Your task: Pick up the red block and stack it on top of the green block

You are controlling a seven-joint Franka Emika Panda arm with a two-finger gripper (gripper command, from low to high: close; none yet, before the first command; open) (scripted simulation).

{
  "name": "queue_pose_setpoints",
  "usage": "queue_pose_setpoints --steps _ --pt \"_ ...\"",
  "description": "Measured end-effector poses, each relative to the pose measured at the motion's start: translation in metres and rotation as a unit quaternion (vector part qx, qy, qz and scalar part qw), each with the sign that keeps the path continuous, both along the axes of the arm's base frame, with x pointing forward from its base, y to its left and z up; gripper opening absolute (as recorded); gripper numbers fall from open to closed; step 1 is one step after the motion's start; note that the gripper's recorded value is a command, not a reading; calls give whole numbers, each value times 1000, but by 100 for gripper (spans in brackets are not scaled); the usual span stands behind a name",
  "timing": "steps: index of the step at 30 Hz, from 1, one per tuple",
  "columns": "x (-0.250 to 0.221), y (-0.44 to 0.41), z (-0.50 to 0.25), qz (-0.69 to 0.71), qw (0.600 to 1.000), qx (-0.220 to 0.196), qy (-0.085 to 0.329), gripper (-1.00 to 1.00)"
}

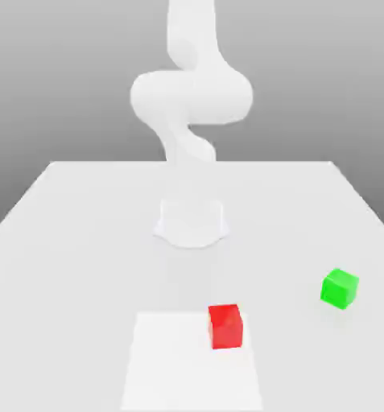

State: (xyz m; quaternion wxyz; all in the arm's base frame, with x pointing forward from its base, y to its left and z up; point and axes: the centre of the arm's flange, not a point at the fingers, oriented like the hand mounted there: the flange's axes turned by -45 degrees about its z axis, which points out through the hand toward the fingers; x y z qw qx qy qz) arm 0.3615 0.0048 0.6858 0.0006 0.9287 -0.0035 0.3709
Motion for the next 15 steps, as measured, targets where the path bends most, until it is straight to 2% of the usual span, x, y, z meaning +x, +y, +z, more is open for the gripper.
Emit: queue_pose_setpoints --steps 1,3,9,15 --pt "14 4 -25 2 1000 -4 20 0" --pt "14 4 -25 2 1000 -4 20 0" --pt "57 23 -174 15 991 -19 132 0" --pt "53 38 -325 33 968 -24 247 0"
